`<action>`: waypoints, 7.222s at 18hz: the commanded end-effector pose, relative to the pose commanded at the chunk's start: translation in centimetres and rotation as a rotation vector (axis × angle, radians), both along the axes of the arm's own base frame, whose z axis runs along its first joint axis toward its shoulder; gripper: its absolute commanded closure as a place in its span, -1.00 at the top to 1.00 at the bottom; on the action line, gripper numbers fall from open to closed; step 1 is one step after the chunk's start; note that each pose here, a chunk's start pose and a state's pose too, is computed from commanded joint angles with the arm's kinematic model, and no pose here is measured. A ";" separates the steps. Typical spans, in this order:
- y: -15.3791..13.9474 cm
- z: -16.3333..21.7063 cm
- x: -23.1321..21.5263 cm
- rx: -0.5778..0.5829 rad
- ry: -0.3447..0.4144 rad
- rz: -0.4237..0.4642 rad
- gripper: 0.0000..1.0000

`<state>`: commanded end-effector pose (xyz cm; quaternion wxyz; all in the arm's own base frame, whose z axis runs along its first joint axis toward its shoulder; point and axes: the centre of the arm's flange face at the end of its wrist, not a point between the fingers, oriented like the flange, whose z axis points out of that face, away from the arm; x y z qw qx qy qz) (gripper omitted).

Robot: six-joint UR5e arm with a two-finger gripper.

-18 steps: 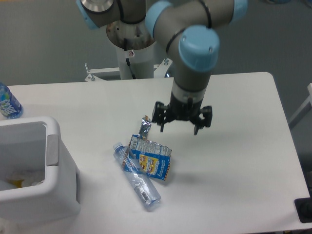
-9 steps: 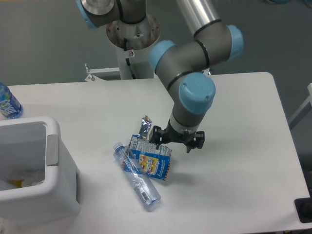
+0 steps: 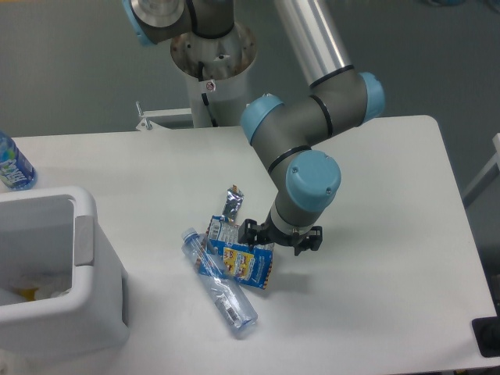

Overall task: Place the trash in the trash can
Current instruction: 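Close the gripper on the blue snack wrapper, then lift the wrapper and carry it over the white trash bin, then open the gripper to drop the wrapper into the bin, then move the open gripper down over the clear water bottle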

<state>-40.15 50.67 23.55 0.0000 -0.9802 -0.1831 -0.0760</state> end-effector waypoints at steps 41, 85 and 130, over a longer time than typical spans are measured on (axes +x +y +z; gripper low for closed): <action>-0.2 10.4 -0.5 0.079 0.179 -0.042 -1.00; 11.5 29.9 28.4 0.645 0.006 -0.063 -0.66; 10.8 2.4 -4.0 0.257 0.037 0.338 1.00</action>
